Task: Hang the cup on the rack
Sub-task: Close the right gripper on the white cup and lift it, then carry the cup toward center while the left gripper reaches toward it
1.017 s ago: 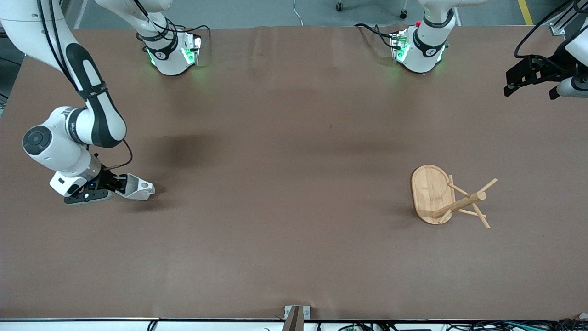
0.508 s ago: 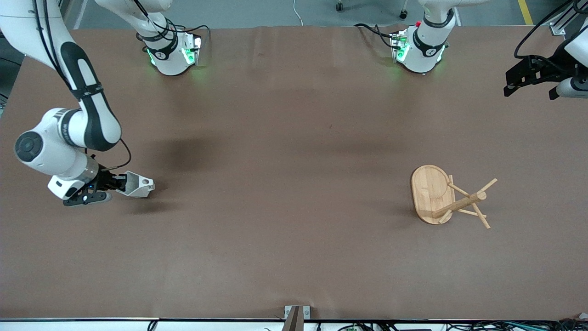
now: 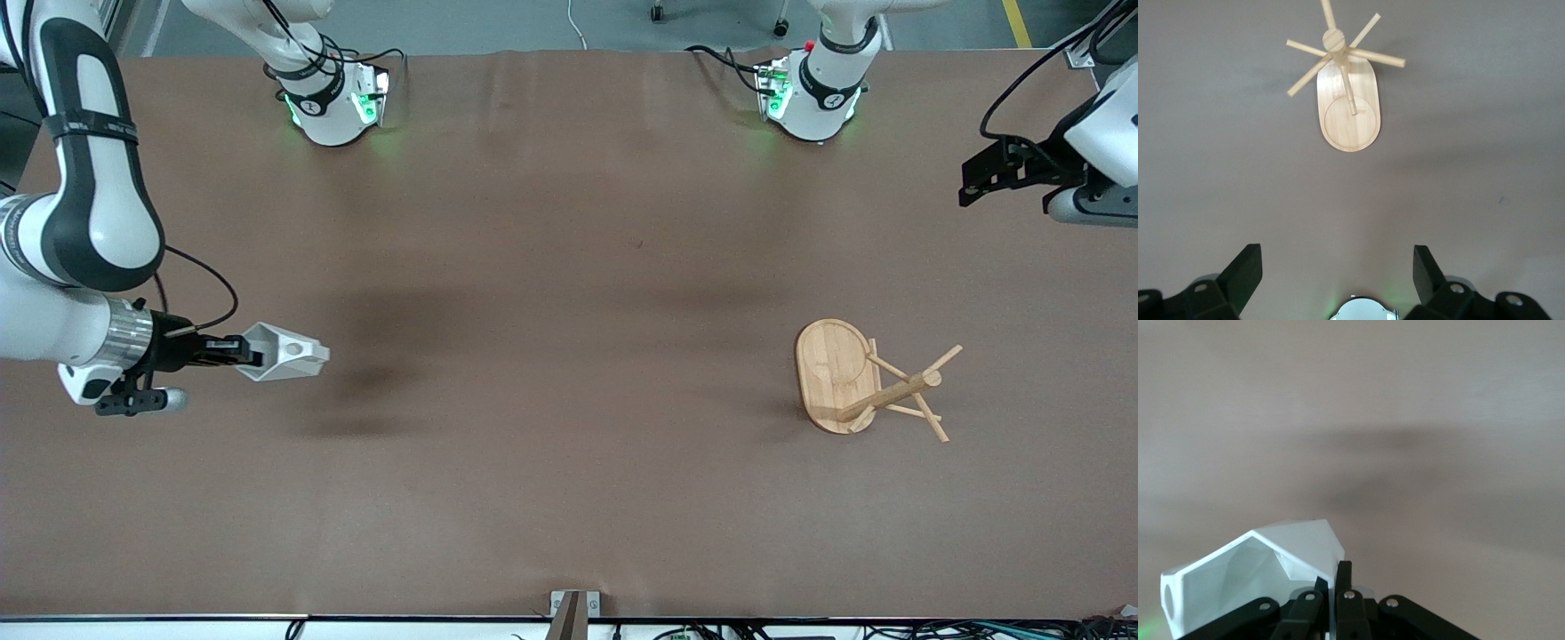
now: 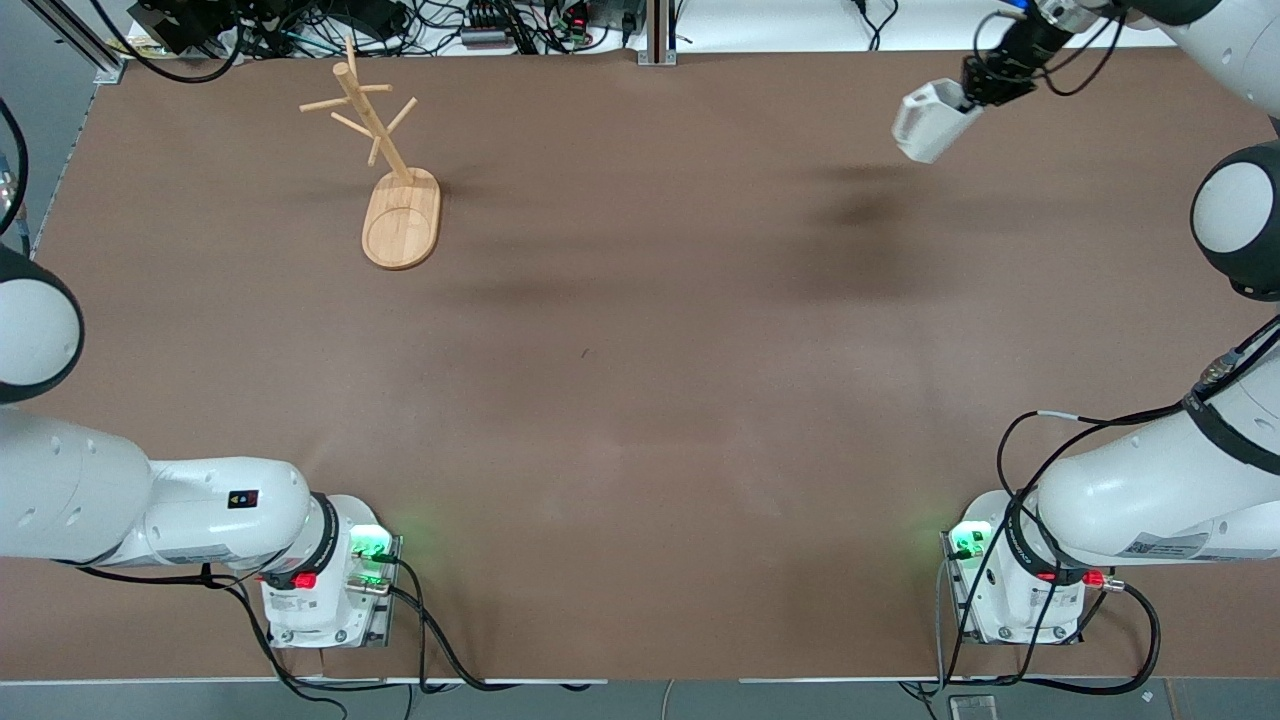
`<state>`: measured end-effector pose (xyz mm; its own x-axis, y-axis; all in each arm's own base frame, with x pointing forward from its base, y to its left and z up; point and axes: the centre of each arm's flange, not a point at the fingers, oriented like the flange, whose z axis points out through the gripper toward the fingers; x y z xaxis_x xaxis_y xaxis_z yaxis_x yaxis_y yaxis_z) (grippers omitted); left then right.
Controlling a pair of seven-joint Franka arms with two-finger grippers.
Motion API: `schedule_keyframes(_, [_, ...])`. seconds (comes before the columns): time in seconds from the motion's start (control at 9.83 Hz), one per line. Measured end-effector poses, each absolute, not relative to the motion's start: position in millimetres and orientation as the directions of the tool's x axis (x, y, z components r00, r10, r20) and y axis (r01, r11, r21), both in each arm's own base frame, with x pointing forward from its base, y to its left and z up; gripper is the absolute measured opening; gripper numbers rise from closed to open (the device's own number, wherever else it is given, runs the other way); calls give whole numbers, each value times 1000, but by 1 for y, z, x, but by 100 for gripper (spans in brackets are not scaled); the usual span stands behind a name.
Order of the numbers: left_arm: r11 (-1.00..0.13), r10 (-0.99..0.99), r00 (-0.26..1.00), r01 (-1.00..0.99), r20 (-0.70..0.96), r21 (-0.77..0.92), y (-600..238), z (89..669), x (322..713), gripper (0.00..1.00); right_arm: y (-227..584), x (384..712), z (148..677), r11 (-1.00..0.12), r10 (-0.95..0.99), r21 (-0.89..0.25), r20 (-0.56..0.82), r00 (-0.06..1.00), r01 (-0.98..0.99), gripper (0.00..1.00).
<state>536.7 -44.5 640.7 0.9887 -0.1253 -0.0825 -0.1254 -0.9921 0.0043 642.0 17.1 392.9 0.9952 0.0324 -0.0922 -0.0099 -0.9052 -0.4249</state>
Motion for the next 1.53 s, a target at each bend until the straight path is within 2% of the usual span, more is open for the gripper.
schedule_keyframes(0.31, [-983, -167, 983, -160, -78, 86, -66, 639, 543, 100, 133, 635, 404, -733, 93, -680, -96, 991, 3, 5])
schedule_keyframes(0.61, [-935, -336, 942, -329, -31, 133, -164, 632, 537, 100, 252, 615, 389, -521, 156, -853, -131, 979, -31, 5])
schedule_keyframes(0.92, [-845, -496, 868, -487, 16, 222, -270, 639, 498, 100, 312, 598, 386, -345, 154, -929, -197, 968, -134, 5])
schedule_keyframes(1.22, [-757, -598, 791, -610, 127, 235, -352, 642, 467, 100, 358, 576, 380, -300, 172, -939, -228, 958, -169, 5])
schedule_keyframes(1.53, [-597, -742, 628, -778, 233, 196, -376, 624, 480, 100, 366, 572, 383, -234, 159, -947, -261, 952, -221, 5])
